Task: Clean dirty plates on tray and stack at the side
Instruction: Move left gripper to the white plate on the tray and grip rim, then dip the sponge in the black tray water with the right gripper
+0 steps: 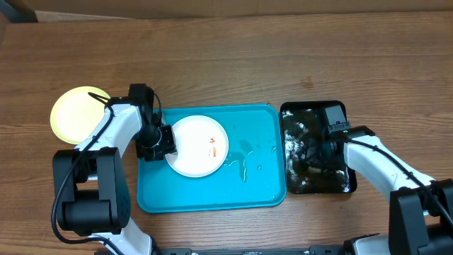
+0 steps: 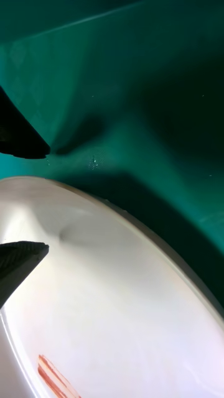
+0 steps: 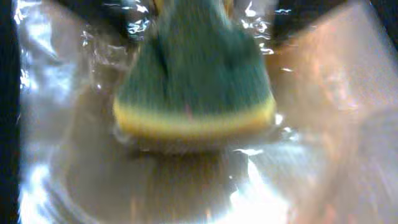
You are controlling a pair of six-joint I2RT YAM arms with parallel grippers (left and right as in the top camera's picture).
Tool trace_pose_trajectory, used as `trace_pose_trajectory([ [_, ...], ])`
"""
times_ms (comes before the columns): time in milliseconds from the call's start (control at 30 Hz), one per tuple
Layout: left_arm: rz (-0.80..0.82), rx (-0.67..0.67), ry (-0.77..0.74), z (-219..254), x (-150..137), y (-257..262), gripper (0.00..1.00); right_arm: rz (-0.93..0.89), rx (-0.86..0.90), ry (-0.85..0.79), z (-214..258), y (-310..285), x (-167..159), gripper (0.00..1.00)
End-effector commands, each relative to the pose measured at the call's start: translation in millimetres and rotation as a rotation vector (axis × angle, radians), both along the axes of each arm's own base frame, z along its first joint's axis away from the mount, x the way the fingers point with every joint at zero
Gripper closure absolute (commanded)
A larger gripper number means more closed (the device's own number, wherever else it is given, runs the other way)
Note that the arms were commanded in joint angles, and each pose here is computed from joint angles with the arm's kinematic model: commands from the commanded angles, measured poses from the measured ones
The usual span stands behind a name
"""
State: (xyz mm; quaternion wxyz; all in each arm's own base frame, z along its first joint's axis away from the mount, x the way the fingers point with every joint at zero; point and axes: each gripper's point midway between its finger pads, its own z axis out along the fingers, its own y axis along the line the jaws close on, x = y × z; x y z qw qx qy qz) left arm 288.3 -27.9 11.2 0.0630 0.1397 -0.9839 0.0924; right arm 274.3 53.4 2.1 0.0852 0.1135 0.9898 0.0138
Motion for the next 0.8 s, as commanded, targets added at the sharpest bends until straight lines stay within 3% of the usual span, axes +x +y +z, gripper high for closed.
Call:
trace_pose_trajectory([
  [0,-0.022,-0.003,0.014,-5,-3,-1,0.54,-0.009,-0.030,-0.054,-1,-6,10,0.00],
  [100,-0.022,-0.003,0.007,-5,-1,-1,0.55,-0.010,-0.022,-0.092,1,-4,19,0.02],
  [167,-0.021,-0.004,0.003,-5,0,-1,0.55,-0.010,-0.019,-0.105,1,-3,22,0.22],
  [267,-0.022,-0.004,-0.001,-5,1,-1,0.55,-0.010,-0.016,-0.117,1,-3,23,0.68],
  [333,-0.022,-0.004,-0.001,-5,1,-1,0.55,-0.010,-0.017,-0.115,0,-3,23,0.92],
  [367,-0.022,-0.003,-0.001,-5,1,-1,0.56,-0.010,-0.017,-0.115,0,-3,23,0.96],
  [400,-0.022,-0.003,-0.001,-5,1,-1,0.56,-0.010,-0.017,-0.115,0,-3,23,0.96],
  [433,-0.022,-0.004,-0.001,-5,1,-1,0.56,-0.009,-0.017,-0.115,0,-3,23,0.82],
  [467,-0.022,-0.003,-0.001,-5,1,-1,0.56,-0.009,-0.017,-0.114,1,-3,23,0.30],
  [500,-0.022,-0.003,-0.001,-5,1,-1,0.55,-0.009,-0.018,-0.109,1,-3,22,0.00],
  [633,-0.022,-0.003,-0.001,-5,1,-1,0.51,-0.008,-0.034,-0.019,0,-6,3,0.00],
  [667,-0.022,-0.003,-0.001,-5,1,-1,0.51,-0.007,-0.039,0.007,-1,-8,-3,0.07],
  [700,-0.022,-0.003,-0.002,-5,1,-1,0.52,-0.007,-0.044,0.031,-2,-9,-9,0.23],
  [733,-0.022,-0.003,-0.002,-5,1,-1,0.52,-0.008,-0.048,0.049,-2,-10,-13,0.56],
  [767,-0.022,-0.003,-0.002,-5,1,-1,0.53,-0.011,-0.048,0.055,-2,-10,-15,0.80],
])
